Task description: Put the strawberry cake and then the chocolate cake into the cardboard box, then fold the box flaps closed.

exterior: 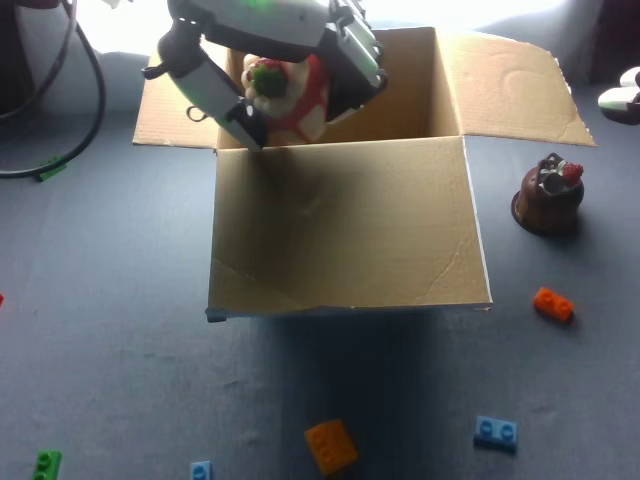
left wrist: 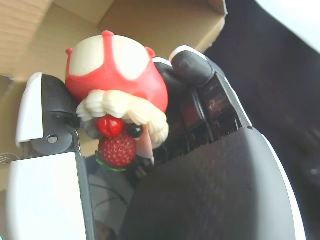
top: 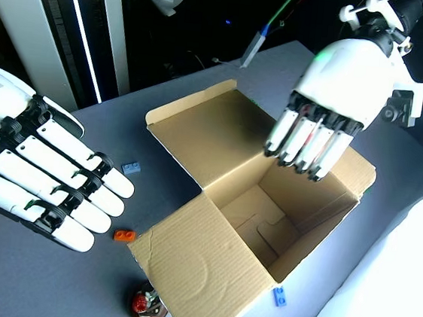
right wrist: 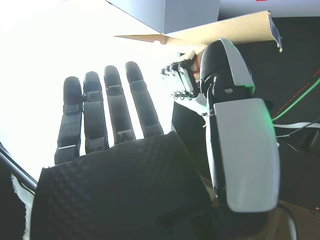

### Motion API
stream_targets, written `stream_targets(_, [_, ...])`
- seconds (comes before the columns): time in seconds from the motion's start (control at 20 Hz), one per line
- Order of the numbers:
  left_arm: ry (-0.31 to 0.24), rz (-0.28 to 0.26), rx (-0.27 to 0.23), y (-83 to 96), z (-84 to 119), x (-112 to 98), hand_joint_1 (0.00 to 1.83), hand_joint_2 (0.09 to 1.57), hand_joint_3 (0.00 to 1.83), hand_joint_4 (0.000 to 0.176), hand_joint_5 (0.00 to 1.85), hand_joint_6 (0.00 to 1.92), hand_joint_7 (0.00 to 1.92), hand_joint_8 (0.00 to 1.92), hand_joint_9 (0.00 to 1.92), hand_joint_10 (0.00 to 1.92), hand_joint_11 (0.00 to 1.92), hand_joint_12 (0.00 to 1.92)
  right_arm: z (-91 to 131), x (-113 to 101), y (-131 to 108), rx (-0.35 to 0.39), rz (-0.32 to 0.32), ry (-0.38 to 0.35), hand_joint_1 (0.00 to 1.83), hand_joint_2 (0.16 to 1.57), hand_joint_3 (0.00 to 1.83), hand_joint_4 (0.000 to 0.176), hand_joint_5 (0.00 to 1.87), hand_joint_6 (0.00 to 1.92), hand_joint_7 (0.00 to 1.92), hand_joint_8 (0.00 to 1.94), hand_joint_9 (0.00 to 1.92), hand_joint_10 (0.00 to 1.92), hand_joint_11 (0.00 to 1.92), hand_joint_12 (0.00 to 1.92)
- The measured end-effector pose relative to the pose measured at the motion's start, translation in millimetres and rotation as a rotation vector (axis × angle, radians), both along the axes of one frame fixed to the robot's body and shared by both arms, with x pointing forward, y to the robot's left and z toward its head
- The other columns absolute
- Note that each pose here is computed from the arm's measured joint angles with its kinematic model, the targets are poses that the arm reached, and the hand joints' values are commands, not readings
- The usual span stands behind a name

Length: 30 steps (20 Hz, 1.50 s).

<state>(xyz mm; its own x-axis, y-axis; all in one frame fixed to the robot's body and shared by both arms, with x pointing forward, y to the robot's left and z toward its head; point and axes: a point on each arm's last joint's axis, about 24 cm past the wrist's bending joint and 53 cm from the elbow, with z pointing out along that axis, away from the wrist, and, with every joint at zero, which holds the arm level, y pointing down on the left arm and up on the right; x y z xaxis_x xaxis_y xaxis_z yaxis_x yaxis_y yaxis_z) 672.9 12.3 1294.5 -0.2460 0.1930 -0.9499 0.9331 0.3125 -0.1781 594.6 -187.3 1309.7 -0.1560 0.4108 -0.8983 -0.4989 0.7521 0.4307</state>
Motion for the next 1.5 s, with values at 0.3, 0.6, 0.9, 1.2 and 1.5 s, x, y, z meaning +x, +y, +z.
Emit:
stream_targets(0.3, [-0.029, 0.013, 0.044, -13.0, -5.0, 16.5, 1.28, 1.33, 0.0, 0.0, 0.62, 1.46, 0.53, 1.69, 0.56, 1.77, 0.37, 1.92, 2.9, -0.3, 0.3, 0.006, 0.001, -0.011, 0.27, 1.17, 0.0, 0.0, 0.19, 0.0, 0.17, 0.0, 0.15, 0.0, 0.0, 0.33])
stream_targets(0.6, [-0.046, 0.056, 0.085, -14.0, -17.9, 37.6, 1.12, 1.31, 0.0, 0.0, 0.67, 1.38, 0.6, 1.68, 0.42, 1.69, 0.37, 1.91, 3.1, -0.3, 0.5, 0.007, 0.002, -0.011, 0.25, 1.19, 0.0, 0.0, 0.19, 0.0, 0.16, 0.0, 0.15, 0.01, 0.0, 0.36])
stream_targets(0.9, [-0.063, 0.054, 0.122, -15.9, -30.0, 39.5, 0.98, 1.05, 0.0, 0.0, 0.52, 0.2, 0.58, 0.2, 0.47, 0.72, 0.26, 1.38, 3.3, -0.4, 1.0, 0.008, 0.003, -0.012, 0.21, 1.2, 0.0, 0.0, 0.16, 0.0, 0.13, 0.0, 0.11, 0.0, 0.0, 0.22])
stream_targets(1.2, [-0.083, 0.071, 0.12, -13.8, -27.9, 44.9, 0.54, 0.91, 0.0, 0.092, 0.18, 0.0, 0.26, 0.0, 0.36, 0.01, 0.03, 1.12, 3.7, -0.3, 0.8, 0.008, 0.003, -0.014, 0.22, 1.19, 0.0, 0.0, 0.15, 0.0, 0.14, 0.0, 0.13, 0.01, 0.0, 0.26])
stream_targets(1.5, [-0.129, 0.105, 0.098, -5.7, -6.6, 55.8, 0.46, 0.85, 0.0, 0.118, 0.1, 0.0, 0.16, 0.0, 0.25, 0.0, 0.0, 1.09, -2.2, 31.1, -23.6, 0.107, -0.064, 0.05, 0.25, 1.19, 0.0, 0.0, 0.17, 0.01, 0.15, 0.0, 0.14, 0.01, 0.0, 0.28])
